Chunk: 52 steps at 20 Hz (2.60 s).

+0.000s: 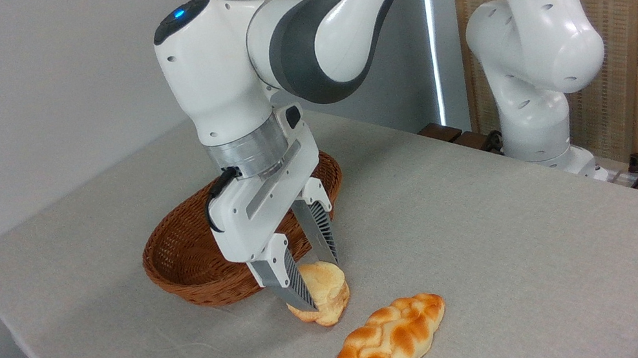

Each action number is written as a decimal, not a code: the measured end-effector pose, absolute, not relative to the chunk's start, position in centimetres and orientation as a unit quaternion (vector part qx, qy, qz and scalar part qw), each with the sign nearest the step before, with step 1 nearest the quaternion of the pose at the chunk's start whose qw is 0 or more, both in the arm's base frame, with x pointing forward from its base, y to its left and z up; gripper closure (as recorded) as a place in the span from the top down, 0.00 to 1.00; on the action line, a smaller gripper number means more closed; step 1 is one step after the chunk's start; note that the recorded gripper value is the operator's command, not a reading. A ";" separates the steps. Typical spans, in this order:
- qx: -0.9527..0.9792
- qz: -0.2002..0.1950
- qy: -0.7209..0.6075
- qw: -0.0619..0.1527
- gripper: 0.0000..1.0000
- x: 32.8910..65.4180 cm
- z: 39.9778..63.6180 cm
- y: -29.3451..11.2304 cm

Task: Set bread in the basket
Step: 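Close the gripper fingers around the round golden bun, then lift the bun and carry it over the wicker basket, then lower the bun into the basket and open the gripper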

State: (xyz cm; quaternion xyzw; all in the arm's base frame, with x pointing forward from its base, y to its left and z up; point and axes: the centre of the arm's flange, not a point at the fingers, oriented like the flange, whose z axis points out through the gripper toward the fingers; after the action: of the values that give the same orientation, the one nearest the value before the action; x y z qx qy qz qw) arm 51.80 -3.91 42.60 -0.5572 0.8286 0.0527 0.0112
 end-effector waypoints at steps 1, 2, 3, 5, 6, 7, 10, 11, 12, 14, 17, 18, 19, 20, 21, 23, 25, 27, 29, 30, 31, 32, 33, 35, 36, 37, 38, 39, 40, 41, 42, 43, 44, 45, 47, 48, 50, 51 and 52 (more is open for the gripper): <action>-0.557 0.053 0.829 0.011 0.51 51.8 42.6 -3.9; -0.557 0.053 0.829 0.011 0.51 51.8 42.6 -3.9; -0.557 0.053 0.829 0.011 0.51 51.8 42.6 -3.9; -0.557 0.053 0.829 0.011 0.51 51.8 42.6 -3.9; -0.557 0.053 0.829 0.011 0.51 51.8 42.6 -3.9; -0.557 0.053 0.829 0.011 0.51 51.8 42.6 -3.9; -0.557 0.052 0.829 0.011 0.51 51.8 42.7 -3.9; -0.557 0.052 0.829 0.012 0.51 51.8 42.7 -3.9; -0.557 0.052 0.829 0.012 0.51 51.8 42.7 -3.9; -0.558 0.051 0.828 0.013 0.51 51.8 42.9 -3.8; -0.567 0.041 0.823 0.019 0.51 51.5 44.2 -3.1; -0.571 0.040 0.820 0.018 0.52 51.4 45.0 -2.7; -0.575 0.043 0.817 0.013 0.52 51.3 45.9 -2.3; -0.580 0.045 0.813 0.010 0.52 51.2 46.9 -2.0; -0.587 0.046 0.808 0.009 0.52 51.2 47.9 -1.8; -0.621 0.037 0.783 0.006 0.52 51.2 49.3 -1.5; -0.672 0.020 0.740 0.001 0.58 51.4 50.2 -1.6; -0.723 0.004 0.690 -0.009 0.58 51.6 50.7 -2.0; -0.772 -0.011 0.635 -0.025 0.58 51.6 51.0 -2.8; -0.792 -0.017 0.609 -0.034 0.58 51.6 51.2 -3.3; -0.809 -0.023 0.585 -0.045 0.58 51.6 51.2 -3.7; -0.822 -0.030 0.566 -0.057 0.58 51.6 51.3 -4.1; -0.830 -0.037 0.552 -0.070 0.58 51.6 51.5 -4.6; -0.837 -0.048 0.537 -0.090 0.73 51.5 51.7 -5.8; -0.840 -0.053 0.530 -0.102 0.94 51.5 51.7 -6.3; -0.843 -0.059 0.522 -0.116 0.99 51.6 51.7 -6.7; -0.845 -0.066 0.514 -0.132 1.00 51.6 51.6 -7.1; -0.846 -0.069 0.509 -0.142 1.00 51.6 51.6 -7.2; -0.847 -0.071 0.506 -0.148 1.00 51.7 51.5 -7.3; -0.847 -0.071 0.505 -0.151 1.00 51.7 51.4 -7.4; -0.847 -0.072 0.504 -0.153 1.00 51.7 51.3 -7.5; -0.848 -0.072 0.503 -0.154 1.00 51.7 51.3 -7.5; -0.848 -0.071 0.502 -0.154 1.00 51.7 51.3 -7.5; -0.848 -0.071 0.502 -0.154 1.00 51.7 51.3 -7.5; -0.848 -0.071 0.502 -0.154 1.00 51.8 51.3 -7.5; -0.848 -0.071 0.502 -0.154 1.00 51.8 51.2 -7.5; -0.848 -0.071 0.502 -0.154 1.00 51.8 51.2 -7.5; -0.848 -0.071 0.502 -0.154 1.00 51.8 51.2 -7.5; -0.848 -0.070 0.502 -0.153 1.00 51.8 51.2 -7.4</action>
State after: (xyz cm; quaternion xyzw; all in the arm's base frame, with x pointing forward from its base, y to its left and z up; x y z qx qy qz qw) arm 51.77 -7.42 51.22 -0.8485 0.5017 -0.0702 -0.1533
